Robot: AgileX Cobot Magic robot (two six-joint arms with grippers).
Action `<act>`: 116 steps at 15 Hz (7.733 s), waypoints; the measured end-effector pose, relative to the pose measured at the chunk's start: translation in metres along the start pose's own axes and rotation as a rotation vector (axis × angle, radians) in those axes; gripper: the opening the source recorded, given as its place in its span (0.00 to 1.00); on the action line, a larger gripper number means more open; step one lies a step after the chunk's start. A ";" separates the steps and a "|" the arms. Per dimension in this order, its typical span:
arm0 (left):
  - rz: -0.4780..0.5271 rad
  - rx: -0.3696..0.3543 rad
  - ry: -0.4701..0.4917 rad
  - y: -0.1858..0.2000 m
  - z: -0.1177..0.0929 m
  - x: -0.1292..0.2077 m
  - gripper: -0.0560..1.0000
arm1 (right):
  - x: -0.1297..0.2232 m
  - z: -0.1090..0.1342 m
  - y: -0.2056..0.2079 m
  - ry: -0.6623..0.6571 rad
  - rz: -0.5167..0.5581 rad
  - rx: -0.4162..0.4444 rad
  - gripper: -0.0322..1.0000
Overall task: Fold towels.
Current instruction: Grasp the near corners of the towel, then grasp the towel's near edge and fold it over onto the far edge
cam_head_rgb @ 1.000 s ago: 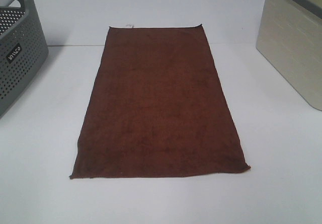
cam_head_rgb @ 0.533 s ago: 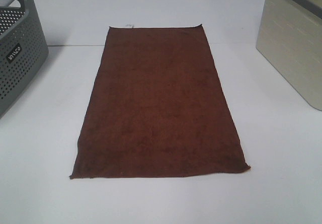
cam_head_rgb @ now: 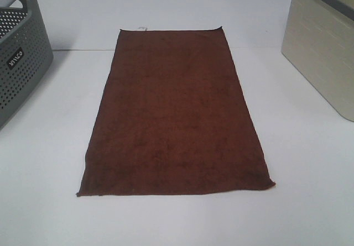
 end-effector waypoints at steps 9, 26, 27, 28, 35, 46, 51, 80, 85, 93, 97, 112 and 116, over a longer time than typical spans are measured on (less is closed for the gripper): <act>0.000 0.000 0.000 0.000 0.000 0.000 0.70 | 0.000 0.000 0.000 0.000 0.000 0.000 0.79; 0.000 0.000 0.000 0.000 0.000 0.000 0.70 | 0.000 0.000 0.000 0.000 0.000 -0.001 0.79; 0.000 0.000 0.000 0.000 0.000 0.000 0.70 | 0.000 0.000 0.000 0.000 0.000 -0.001 0.79; 0.000 0.000 0.000 0.000 0.000 0.000 0.70 | 0.000 0.000 0.000 0.000 0.000 -0.001 0.79; -0.053 0.008 0.043 0.001 -0.001 -0.009 0.70 | -0.009 -0.001 -0.002 -0.005 0.031 -0.007 0.78; 0.245 0.159 0.477 -0.103 -0.017 -0.048 0.70 | -0.062 0.004 -0.092 -0.179 0.425 -0.237 0.77; 0.521 0.219 0.524 -0.183 -0.019 -0.026 0.70 | -0.057 0.007 -0.161 -0.196 0.590 -0.333 0.77; 0.857 0.255 0.513 -0.342 -0.046 0.081 0.05 | 0.005 0.062 -0.332 -0.345 0.778 -0.568 0.03; 0.877 0.252 0.451 -0.315 -0.047 0.063 0.05 | -0.014 0.061 -0.308 -0.295 0.787 -0.601 0.03; 0.916 0.225 0.455 -0.216 -0.037 0.090 0.05 | 0.033 0.064 -0.224 -0.315 0.932 -0.613 0.03; 0.914 0.220 0.465 -0.203 -0.035 0.096 0.05 | 0.026 0.063 -0.216 -0.306 0.871 -0.605 0.03; 0.440 0.208 0.388 -0.386 -0.052 -0.061 0.05 | -0.163 0.035 -0.378 -0.130 0.507 -0.500 0.03; 0.344 0.212 0.358 -0.468 -0.055 -0.084 0.05 | -0.198 0.028 -0.450 -0.098 0.415 -0.448 0.03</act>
Point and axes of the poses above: a point on each arm's last joint axis where the gripper is mounted, y pointing back along that axis away from the gripper, z along the wrist's bending axis when the last joint is at zero, x = y × z, the point moved 3 cm from there along -y, pointing out along that axis toward the gripper, and after that the axes turned 9 degrees about y, right-handed, at the moved point
